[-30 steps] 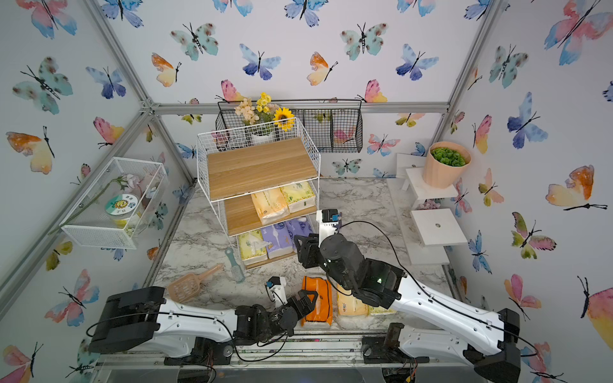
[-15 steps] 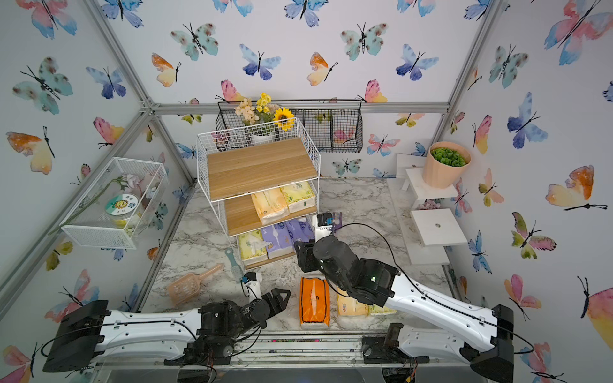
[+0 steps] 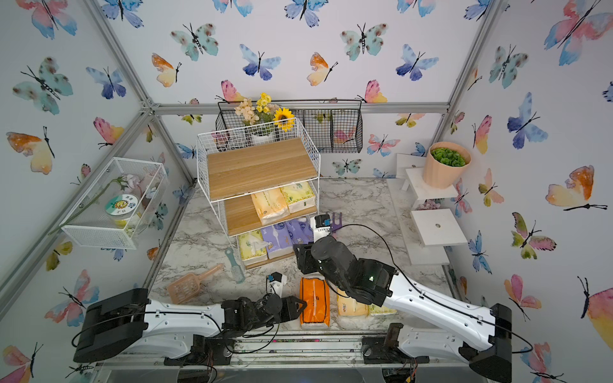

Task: Remove the tissue boxes from the shelf
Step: Move the box of tissues to the center of the board.

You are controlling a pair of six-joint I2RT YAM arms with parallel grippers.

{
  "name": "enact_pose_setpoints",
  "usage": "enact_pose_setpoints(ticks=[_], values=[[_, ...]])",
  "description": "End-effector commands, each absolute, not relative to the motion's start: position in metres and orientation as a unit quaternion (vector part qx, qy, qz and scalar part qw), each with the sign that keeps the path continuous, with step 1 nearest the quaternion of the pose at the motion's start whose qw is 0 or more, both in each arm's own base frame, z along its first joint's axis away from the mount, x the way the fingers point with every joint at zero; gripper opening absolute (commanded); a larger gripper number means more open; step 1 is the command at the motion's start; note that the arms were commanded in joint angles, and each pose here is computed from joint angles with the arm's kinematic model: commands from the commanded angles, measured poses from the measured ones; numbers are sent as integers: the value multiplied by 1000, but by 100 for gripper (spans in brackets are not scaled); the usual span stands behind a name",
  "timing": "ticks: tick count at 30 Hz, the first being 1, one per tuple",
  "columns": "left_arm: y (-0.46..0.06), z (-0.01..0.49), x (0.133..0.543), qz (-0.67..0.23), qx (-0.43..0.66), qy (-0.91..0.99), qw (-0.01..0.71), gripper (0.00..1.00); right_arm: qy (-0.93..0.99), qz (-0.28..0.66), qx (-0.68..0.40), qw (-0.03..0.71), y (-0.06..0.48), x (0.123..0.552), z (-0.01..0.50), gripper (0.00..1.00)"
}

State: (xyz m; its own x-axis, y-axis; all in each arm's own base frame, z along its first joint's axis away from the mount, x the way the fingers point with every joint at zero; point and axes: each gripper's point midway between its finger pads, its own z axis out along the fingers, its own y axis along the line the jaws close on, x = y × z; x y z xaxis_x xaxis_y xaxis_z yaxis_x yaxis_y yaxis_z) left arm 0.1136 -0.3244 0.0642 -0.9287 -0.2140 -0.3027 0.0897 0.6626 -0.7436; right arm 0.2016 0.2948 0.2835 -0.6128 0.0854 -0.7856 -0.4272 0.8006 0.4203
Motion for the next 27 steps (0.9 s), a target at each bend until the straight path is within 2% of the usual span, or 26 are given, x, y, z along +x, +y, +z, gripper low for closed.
enact_pose_setpoints(ticks=[1, 9, 20, 22, 27], values=[[-341, 73, 115, -429, -24, 884, 182, 36, 849, 300, -103, 422, 291, 197, 283, 51], [-366, 76, 128, -432, -25, 881, 194, 25, 848, 297, -101, 427, 287, 197, 284, 51], [-404, 70, 130, -457, -38, 876, 152, 22, 847, 297, -98, 429, 282, 196, 285, 52], [-404, 70, 133, -460, -50, 872, 156, 23, 845, 301, -98, 430, 283, 196, 288, 52], [-391, 81, 143, -455, -77, 866, 192, 31, 835, 319, -110, 435, 297, 197, 300, 51]])
